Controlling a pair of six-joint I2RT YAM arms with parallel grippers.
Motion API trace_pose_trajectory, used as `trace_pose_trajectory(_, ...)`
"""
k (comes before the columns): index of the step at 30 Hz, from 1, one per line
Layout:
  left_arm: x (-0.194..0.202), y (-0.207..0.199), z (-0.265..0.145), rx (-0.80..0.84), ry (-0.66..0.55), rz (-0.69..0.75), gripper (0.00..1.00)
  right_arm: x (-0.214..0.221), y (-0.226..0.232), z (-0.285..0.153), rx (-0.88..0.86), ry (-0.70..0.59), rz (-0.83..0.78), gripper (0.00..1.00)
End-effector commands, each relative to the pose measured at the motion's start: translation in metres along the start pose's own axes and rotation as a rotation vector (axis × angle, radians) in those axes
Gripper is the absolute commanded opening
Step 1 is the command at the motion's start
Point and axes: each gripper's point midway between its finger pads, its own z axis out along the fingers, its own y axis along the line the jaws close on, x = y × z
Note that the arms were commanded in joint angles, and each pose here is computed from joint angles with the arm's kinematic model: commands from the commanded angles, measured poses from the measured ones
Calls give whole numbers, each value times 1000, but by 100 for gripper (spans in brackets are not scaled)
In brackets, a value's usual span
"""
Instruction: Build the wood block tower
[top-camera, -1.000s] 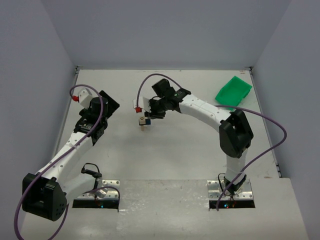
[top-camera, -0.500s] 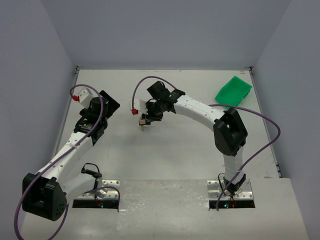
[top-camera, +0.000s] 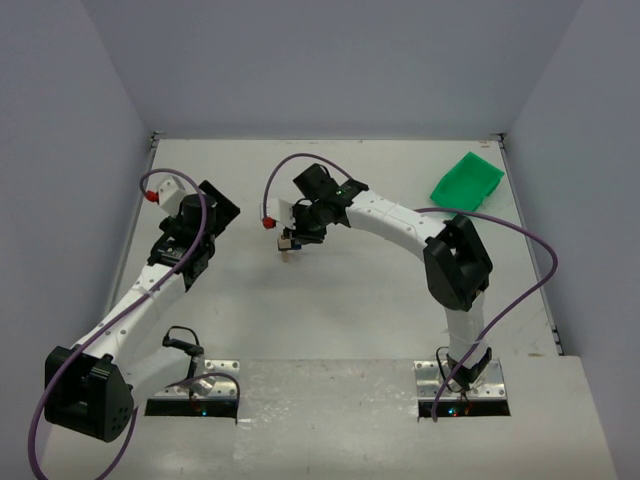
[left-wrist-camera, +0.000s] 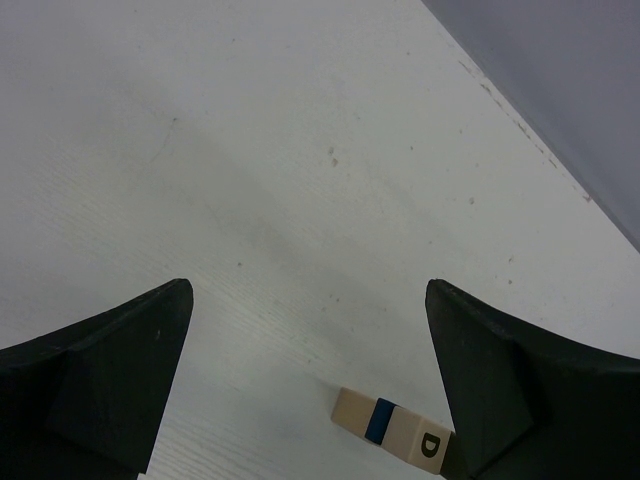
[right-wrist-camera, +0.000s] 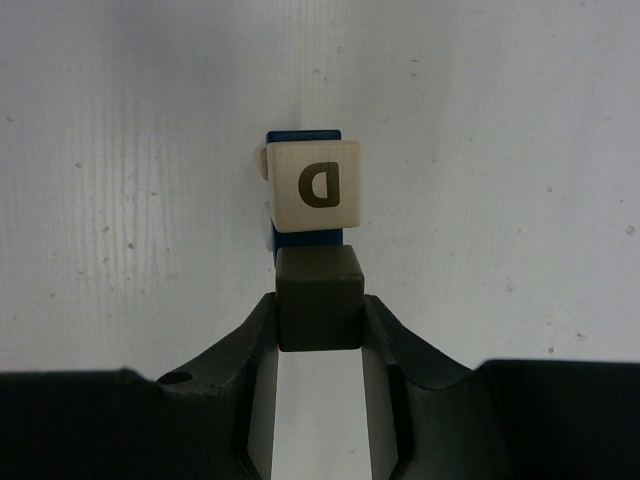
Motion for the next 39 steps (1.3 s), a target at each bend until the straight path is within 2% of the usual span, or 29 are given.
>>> trace_pose_trajectory(1,-19,-16,-2,46,-47,-30,100,-21,-9,-5,28,-44,-12,30)
trace_pose_trajectory(39,-18,-16,-4,56,-43,-30,100,-22,-10,6,17,-14,8,34)
